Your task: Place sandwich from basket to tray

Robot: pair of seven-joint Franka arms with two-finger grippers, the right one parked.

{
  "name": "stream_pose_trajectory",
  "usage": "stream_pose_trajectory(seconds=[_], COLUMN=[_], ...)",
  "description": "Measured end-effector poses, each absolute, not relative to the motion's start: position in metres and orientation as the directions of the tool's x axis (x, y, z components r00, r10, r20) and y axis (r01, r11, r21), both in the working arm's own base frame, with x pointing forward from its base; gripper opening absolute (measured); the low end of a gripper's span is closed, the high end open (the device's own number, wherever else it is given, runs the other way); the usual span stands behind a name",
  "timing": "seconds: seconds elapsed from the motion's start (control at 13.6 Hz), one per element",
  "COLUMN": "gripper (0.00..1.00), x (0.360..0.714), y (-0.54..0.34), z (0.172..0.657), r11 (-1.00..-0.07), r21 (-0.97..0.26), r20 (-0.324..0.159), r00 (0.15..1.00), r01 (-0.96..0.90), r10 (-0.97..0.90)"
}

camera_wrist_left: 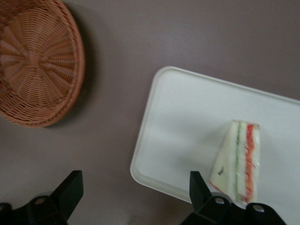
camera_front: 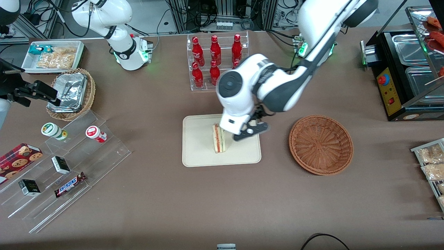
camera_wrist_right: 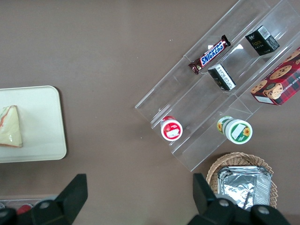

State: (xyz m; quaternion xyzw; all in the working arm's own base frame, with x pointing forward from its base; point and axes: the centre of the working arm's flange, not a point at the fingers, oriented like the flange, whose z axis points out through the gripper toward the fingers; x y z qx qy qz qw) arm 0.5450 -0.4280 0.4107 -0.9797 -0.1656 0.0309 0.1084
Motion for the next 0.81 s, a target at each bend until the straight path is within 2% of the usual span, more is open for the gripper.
stream_pose_trajectory(seconds=[0.22, 0.44, 0.66, 0.81], gripper=[1.00, 1.00, 1.00, 1.00], x=[0.564, 0.561, 0.558, 0.555], y=[-0.356, -0.298, -0.256, -0.227], z=[0.433, 0.451, 0.466, 0.475], r11=[-0.932, -0.944, -0.958, -0.971], r21=[-0.218, -0.211, -0.199, -0.181], r20=[-0.084, -0.128, -0.149, -0.199], r00=[0.946, 0.950, 0.960, 0.961], r01=[0.289, 0.254, 0.208, 0.158], r10=[0.313, 0.285, 0.239, 0.193])
